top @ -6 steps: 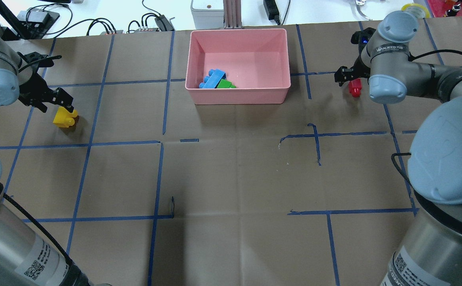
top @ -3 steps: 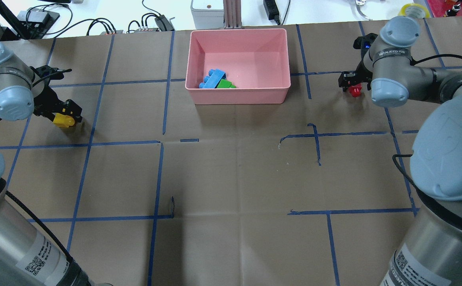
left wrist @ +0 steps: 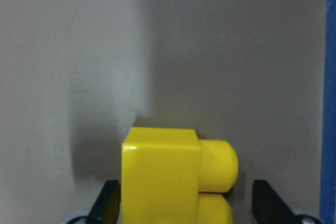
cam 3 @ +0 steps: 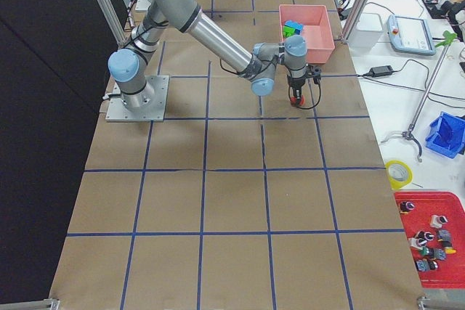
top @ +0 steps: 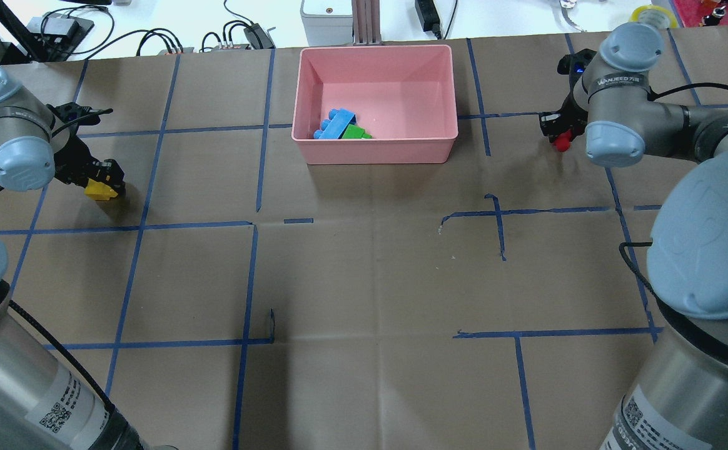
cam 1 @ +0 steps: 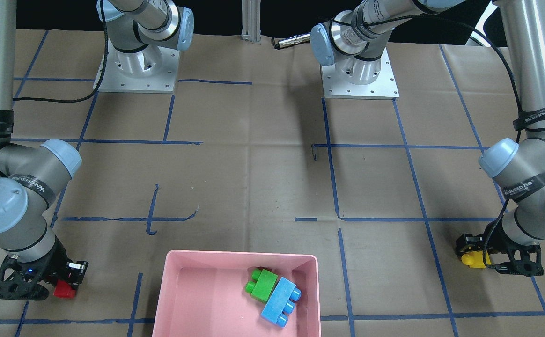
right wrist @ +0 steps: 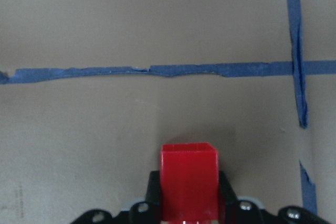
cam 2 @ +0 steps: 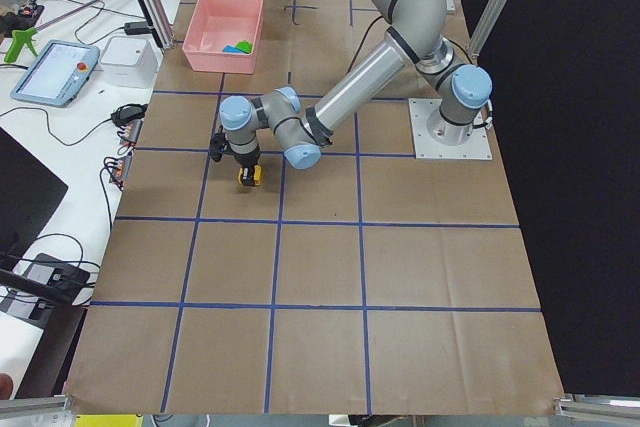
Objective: Put all blocks into box
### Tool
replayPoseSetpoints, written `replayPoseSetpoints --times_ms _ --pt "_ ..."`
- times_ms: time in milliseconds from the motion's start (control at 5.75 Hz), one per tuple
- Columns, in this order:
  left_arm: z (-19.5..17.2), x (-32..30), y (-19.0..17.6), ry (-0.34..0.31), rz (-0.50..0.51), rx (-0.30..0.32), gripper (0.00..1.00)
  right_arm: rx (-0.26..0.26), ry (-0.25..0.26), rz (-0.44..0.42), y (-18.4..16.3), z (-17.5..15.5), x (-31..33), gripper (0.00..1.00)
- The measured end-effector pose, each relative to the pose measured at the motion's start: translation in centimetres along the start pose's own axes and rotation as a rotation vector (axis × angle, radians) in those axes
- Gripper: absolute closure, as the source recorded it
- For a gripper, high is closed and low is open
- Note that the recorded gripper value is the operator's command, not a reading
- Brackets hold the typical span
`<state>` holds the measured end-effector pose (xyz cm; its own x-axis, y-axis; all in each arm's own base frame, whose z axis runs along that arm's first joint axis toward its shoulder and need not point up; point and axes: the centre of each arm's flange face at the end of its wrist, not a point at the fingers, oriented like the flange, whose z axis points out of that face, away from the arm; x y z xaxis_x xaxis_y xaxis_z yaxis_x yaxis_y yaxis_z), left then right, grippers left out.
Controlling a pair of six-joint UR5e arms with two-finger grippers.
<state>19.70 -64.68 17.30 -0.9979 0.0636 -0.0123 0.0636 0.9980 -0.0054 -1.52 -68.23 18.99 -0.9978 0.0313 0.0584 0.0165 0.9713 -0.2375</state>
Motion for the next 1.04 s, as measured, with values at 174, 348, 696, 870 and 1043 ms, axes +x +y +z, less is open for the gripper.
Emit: replayPoseSetpoints --times_ms 174,348,696,870,1043 --pt "-0.4 -0.1 -0.2 -0.005 0.001 0.005 0.78 0.019 0.003 -0.001 -0.5 -1.7 0.0 0.95" --pt "-1.1 -0.2 -0.3 -0.010 0.002 0.011 0.81 0.034 0.005 -0.002 -0.9 -4.9 -0.1 0.95" --pt "-7.3 0.0 -0.2 -0.032 0.006 0.045 0.81 0.025 -0.035 -0.012 -2.6 -13.3 -4.2 0.93" --pt "-12.2 0.2 0.0 -0.024 0.008 0.033 0.81 0.036 -0.079 0.013 -3.5 -16.3 -9.1 0.93" --pt "-16.6 0.2 -0.5 -0.010 0.007 0.013 0.81 0.045 -0.157 0.071 -3.9 -18.1 -14.9 0.93"
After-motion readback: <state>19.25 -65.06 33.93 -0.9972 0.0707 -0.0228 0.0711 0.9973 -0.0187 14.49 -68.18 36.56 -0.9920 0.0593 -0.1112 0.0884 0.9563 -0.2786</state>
